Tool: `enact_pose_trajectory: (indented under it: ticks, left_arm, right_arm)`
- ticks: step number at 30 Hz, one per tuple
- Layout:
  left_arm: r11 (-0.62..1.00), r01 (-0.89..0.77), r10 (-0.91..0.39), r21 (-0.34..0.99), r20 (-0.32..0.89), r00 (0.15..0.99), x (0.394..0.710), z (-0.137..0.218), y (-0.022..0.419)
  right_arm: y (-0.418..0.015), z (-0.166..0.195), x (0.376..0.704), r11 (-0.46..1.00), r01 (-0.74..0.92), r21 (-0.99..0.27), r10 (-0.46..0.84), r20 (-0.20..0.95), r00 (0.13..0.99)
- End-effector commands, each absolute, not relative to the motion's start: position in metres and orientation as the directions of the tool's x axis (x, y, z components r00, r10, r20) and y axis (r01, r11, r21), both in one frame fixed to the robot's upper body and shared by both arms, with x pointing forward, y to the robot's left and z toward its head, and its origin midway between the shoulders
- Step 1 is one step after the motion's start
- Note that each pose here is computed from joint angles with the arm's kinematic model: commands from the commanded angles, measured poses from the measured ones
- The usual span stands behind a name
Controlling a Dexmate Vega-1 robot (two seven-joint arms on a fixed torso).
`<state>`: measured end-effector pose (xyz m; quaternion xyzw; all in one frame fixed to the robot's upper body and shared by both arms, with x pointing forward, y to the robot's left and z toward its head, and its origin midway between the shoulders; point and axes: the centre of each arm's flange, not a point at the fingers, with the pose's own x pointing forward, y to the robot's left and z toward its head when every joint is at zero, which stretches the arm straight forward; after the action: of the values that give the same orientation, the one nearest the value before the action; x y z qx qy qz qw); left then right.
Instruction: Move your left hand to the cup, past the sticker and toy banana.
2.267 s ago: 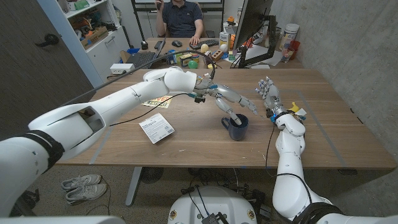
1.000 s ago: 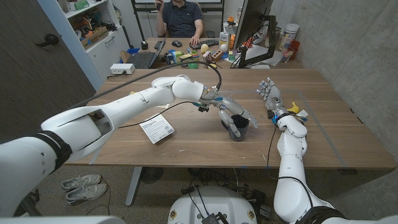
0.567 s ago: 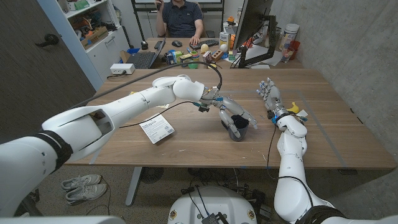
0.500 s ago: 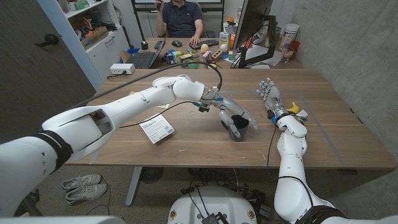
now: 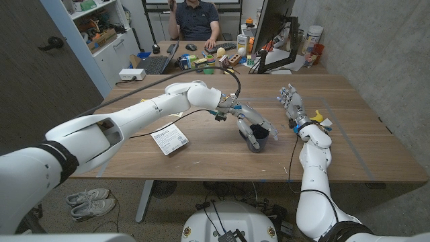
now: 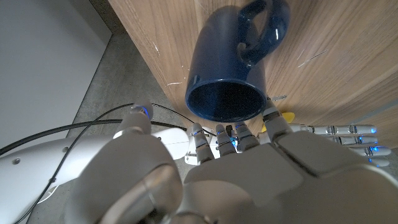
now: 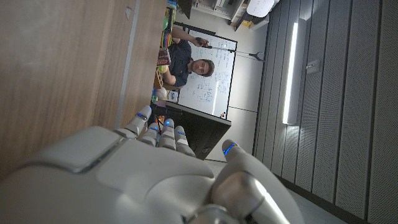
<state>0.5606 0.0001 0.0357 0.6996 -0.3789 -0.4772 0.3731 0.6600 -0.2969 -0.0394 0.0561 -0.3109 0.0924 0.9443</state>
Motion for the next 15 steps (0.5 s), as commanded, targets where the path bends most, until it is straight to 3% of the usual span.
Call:
enact_pose_trajectory:
  ticks: [1,15]
  left_arm:
    - [-0.436,-0.173,-0.885,0.883,-0.385,0.261,0.5617,0.0375,0.0023]
    - [-0.434,-0.177,-0.886,0.883,-0.383,0.261,0.5623,0.0382,0.0058]
  right_arm:
    - [-0.2954,-0.0382,0.6611,0.977,-0.209,0.045,0.142,0.597,0.789]
    - [-0.2917,-0.0377,0.6622,0.977,-0.211,0.041,0.146,0.596,0.790]
